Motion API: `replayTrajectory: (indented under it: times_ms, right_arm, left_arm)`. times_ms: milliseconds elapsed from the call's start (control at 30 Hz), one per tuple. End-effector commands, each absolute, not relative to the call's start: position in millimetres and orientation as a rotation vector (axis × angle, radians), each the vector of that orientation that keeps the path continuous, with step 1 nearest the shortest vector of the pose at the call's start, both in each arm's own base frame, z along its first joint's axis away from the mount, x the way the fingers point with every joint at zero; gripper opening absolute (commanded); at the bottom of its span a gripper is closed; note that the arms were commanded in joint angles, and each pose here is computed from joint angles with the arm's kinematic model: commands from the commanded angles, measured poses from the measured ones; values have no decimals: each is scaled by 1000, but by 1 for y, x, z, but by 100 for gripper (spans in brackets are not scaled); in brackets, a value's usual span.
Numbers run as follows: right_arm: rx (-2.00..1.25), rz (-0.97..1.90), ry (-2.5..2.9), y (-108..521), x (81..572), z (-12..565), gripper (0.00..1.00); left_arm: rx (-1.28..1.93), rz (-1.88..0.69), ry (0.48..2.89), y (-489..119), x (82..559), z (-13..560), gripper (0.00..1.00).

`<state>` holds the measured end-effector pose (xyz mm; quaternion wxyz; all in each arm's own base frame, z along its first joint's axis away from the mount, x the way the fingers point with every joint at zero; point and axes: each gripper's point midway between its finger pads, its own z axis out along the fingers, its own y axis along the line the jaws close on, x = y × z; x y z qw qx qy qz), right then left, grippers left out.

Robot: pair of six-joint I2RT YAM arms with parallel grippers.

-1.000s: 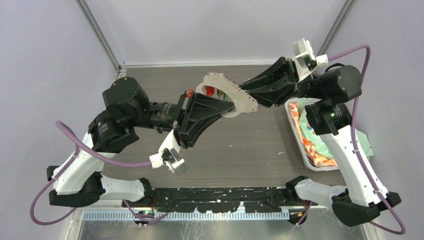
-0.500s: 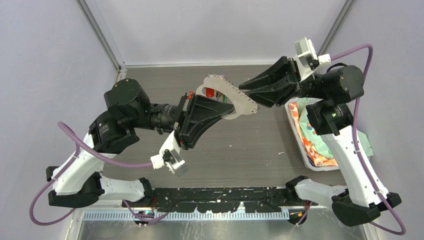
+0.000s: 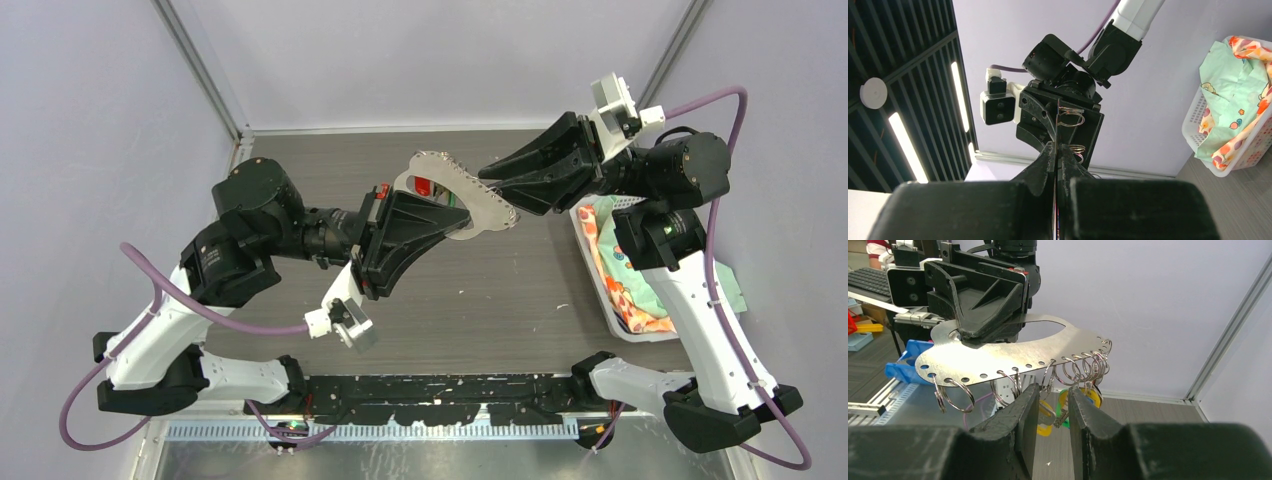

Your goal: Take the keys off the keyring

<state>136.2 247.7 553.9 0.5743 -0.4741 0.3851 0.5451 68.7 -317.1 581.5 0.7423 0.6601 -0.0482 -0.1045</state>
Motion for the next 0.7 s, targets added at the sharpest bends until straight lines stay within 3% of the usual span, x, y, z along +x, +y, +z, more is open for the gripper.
replayTrajectory:
  times_ms: [0,533,667]
  right_arm:
    - [-1123,1266,839,244,125,570,33]
    - [-1102,1288,867,247,132,567,33]
    - [-1093,1277,877,247,134,567,29]
  left_arm:
    - [1358,-193,-154,-310,64,608,0]
    - [1362,-198,-154,-315,66,607,0]
    - [1366,-197,-146,-316,67,605,0]
